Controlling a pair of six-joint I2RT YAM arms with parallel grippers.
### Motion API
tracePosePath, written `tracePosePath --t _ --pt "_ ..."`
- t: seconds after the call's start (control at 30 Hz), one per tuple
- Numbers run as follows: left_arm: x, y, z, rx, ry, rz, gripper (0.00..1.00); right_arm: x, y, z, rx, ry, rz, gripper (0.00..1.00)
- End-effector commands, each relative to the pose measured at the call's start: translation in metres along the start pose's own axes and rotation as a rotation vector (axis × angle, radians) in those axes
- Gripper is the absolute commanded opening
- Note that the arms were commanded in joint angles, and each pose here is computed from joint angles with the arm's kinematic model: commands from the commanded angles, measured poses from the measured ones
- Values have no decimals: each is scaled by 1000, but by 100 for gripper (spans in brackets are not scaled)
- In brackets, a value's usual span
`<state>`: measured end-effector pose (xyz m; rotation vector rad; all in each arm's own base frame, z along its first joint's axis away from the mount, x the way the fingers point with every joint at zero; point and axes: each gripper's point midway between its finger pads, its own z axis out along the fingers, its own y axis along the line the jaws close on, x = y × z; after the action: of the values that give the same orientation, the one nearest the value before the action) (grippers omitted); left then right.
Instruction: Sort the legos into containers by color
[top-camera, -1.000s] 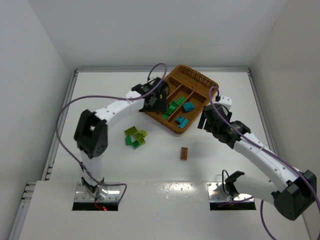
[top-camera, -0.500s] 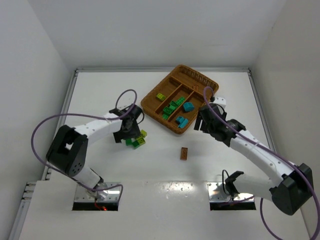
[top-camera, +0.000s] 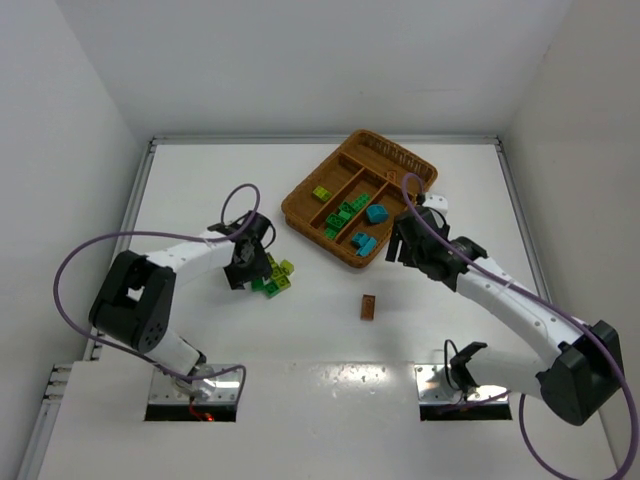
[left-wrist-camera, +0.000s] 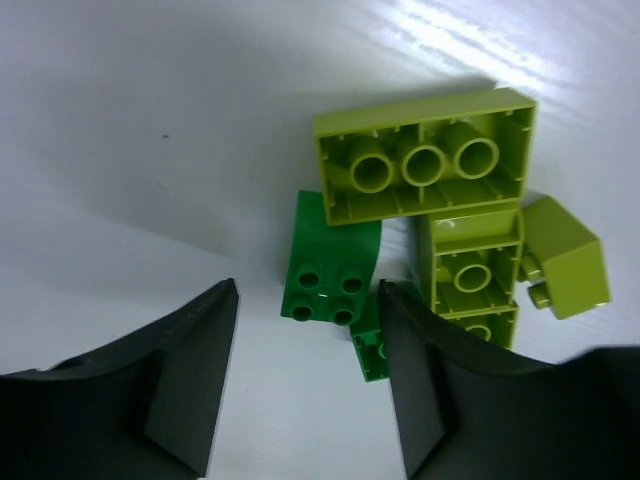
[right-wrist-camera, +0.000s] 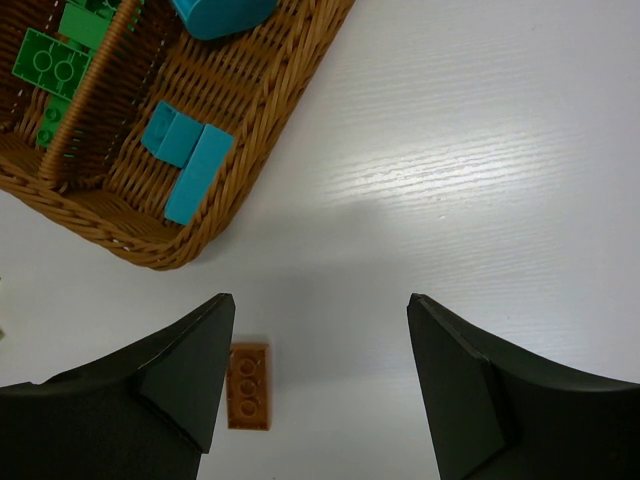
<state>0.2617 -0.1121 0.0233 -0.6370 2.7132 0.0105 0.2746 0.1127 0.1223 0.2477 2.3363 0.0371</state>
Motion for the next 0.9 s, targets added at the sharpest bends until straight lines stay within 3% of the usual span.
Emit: tracePosePath --t 0.0,0.07,0.33,0.43,0.6,0.87 --pt "2 -2 5 23 11 -18 60 -7 6 -1 -18 -20 -1 71" --pt "5 3 7 8 11 -24 56 -8 7 -1 -23 -27 3 71" --pt "-13 -6 4 3 -26 12 27 -7 7 1 -19 -19 -1 71" --pt "-35 -25 -19 78 -81 33 25 -8 4 -1 -11 -25 -1 71" --pt "-68 -92 -65 234 -171 121 25 -10 3 -3 -7 -38 3 71" --pt "-104 -192 -82 353 -223 244 25 -18 -5 -7 22 -65 14 71"
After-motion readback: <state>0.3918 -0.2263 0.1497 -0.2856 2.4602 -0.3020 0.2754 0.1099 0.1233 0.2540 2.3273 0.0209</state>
